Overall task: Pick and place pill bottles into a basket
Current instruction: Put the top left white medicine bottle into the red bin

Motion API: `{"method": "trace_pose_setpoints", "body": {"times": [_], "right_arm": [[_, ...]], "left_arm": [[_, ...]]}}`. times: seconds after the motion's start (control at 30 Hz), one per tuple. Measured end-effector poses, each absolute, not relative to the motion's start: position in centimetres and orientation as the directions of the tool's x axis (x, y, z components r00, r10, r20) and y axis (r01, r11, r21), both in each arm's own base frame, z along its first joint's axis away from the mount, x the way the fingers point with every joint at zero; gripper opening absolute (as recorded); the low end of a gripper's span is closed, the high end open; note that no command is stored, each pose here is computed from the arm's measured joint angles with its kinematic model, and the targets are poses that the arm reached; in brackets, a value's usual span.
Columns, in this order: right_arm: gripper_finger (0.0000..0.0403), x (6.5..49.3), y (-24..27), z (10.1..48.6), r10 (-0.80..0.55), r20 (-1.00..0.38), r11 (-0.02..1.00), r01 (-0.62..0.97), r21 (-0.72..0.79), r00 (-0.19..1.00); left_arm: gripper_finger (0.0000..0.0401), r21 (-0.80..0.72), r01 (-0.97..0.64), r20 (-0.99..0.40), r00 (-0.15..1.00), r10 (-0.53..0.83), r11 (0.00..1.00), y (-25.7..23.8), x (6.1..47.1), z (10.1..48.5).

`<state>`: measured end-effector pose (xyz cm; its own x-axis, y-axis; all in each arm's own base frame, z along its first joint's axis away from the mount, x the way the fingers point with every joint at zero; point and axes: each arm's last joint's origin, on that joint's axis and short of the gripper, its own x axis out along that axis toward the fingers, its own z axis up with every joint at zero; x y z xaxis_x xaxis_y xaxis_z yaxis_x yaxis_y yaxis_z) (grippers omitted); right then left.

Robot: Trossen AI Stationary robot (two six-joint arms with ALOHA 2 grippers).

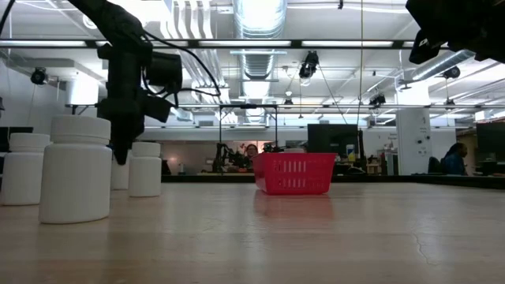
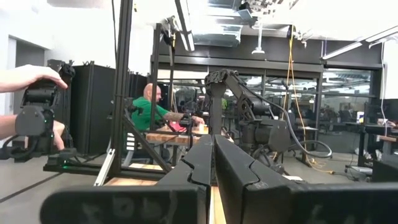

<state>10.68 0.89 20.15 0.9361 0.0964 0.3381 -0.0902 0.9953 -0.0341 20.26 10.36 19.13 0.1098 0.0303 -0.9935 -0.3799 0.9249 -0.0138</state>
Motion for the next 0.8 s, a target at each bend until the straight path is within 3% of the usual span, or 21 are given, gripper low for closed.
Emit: {"method": "trace_pose_setpoints", "body": {"times": [0.33,0.57,0.8], "right_arm": [[0.0009,10.68,0.89,20.14,0.096,0.338,0.995,-0.090,-0.035,0.936],[0.0009,10.68,0.88,20.14,0.096,0.338,0.995,-0.090,-0.035,0.936],[0.0009,10.68,0.89,20.14,0.096,0.338,0.995,-0.090,-0.034,0.936]], "left_arm": [[0.0192,-0.011,-0.380,-0.992,0.119,0.037,0.925,10.43,20.36,19.13],[0.0149,-0.011,-0.381,-0.992,0.118,0.037,0.924,10.39,20.29,19.00],[0.0148,-0.011,-0.381,-0.992,0.118,0.036,0.925,10.41,20.39,19.18]]}}
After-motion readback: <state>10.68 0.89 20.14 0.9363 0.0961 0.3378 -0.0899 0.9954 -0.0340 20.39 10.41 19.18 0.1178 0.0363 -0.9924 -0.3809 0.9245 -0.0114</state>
